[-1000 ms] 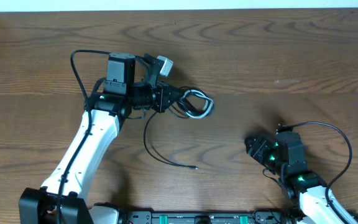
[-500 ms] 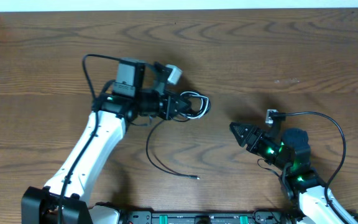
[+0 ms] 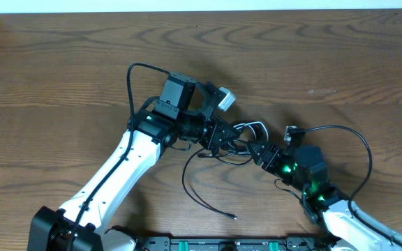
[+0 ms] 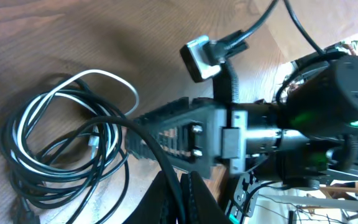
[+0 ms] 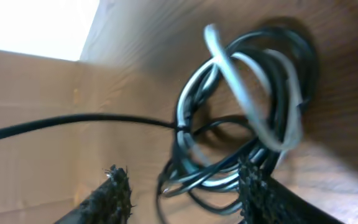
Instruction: Untangle cables
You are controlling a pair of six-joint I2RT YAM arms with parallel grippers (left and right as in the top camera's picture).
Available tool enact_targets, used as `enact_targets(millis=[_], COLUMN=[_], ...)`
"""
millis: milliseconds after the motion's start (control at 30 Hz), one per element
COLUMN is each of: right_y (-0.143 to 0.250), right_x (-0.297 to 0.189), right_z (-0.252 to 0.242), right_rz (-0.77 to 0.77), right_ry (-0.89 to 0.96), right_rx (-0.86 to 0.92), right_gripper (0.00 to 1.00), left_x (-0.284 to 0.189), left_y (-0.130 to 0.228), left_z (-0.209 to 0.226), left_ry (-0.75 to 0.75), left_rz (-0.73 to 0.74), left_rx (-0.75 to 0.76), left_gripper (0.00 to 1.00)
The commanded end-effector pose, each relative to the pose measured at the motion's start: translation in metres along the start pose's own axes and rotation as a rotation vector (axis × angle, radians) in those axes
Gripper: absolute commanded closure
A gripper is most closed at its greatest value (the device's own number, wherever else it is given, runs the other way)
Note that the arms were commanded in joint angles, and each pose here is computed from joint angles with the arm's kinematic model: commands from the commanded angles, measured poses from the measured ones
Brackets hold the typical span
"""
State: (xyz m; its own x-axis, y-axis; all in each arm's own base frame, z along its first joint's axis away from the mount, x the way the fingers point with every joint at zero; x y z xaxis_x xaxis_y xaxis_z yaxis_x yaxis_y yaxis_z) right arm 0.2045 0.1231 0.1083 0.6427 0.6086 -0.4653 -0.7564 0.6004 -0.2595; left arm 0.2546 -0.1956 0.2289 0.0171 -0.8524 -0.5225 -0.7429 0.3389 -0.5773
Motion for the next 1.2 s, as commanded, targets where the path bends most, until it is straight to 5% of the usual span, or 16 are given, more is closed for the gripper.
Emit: enact_targets(millis=[0,267,333,433,533,767,867,1000,1167], right_y=[0.000,-0.011,-0.016,-0.022,-0.027,-0.037,-0.048,-0.052,-0.048], right_x=[0.007,-0.006,-0.011,-0.019,-0.027,-0.042,-0.055,-0.058,-0.056], right_z=[-0.008,0.018,0.014,0.010,0.009,0.013,0.022,0.036,0.045], right_rz=[-0.023,0.054,0.056,0.041,0.019,0.004,-0.009,0.006,0.050], right_ry=[0.044,-0.193,-0.181,-0.160,-0.145,0.109,0.273,0.234,0.139], right_rx=[0.014,-0.158,-0.170,-0.195,-0.208,-0.322,-0.375,-0.380,-0.387], right_gripper=[0.48,0.52,0.50,0.48,0.46,0.43,0.33,0.26,0.16], left_x=[-0.004,-0.004,-0.004,-0.005,-0.006,-0.007,-0.001,0.014,0.034], left_y=[-0.001,-0.001,0.000,0.000,0.000,0.003,0.006,0.015,0.026], left_z=[-0.007,-0.001,0.004,0.010,0.015,0.023,0.030,0.053,0.071], left_ry=[0.021,-0.049,-0.104,-0.180,-0.250,-0.326,-0.332,-0.429,-0.448], left_rz=[-0.012,-0.013,-0.010,-0.010,-0.011,0.005,0.021,0.045,0.091], left_rx=[0.015,0.012,0.006,0.003,0.001,-0.015,-0.071,-0.308,-0.431], left_gripper=[0.93,0.92,0.83,0.53,0.35,0.25,0.16,0.08,0.06])
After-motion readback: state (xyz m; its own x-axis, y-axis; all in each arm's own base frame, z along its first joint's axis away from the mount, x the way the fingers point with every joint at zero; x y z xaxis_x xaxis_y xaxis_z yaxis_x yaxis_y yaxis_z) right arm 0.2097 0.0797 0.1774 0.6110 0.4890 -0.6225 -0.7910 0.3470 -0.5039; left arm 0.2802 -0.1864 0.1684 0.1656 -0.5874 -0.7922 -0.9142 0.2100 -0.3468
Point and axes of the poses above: each gripper's point midway between its finger pads, its own x axis out along the fingers, its own z axis along the line the jaws close on, y = z × x, the point moved 9 cm from there along -x, back along the fingers, and after that the axes turned 3 degrees about x, right-handed, at the moved point
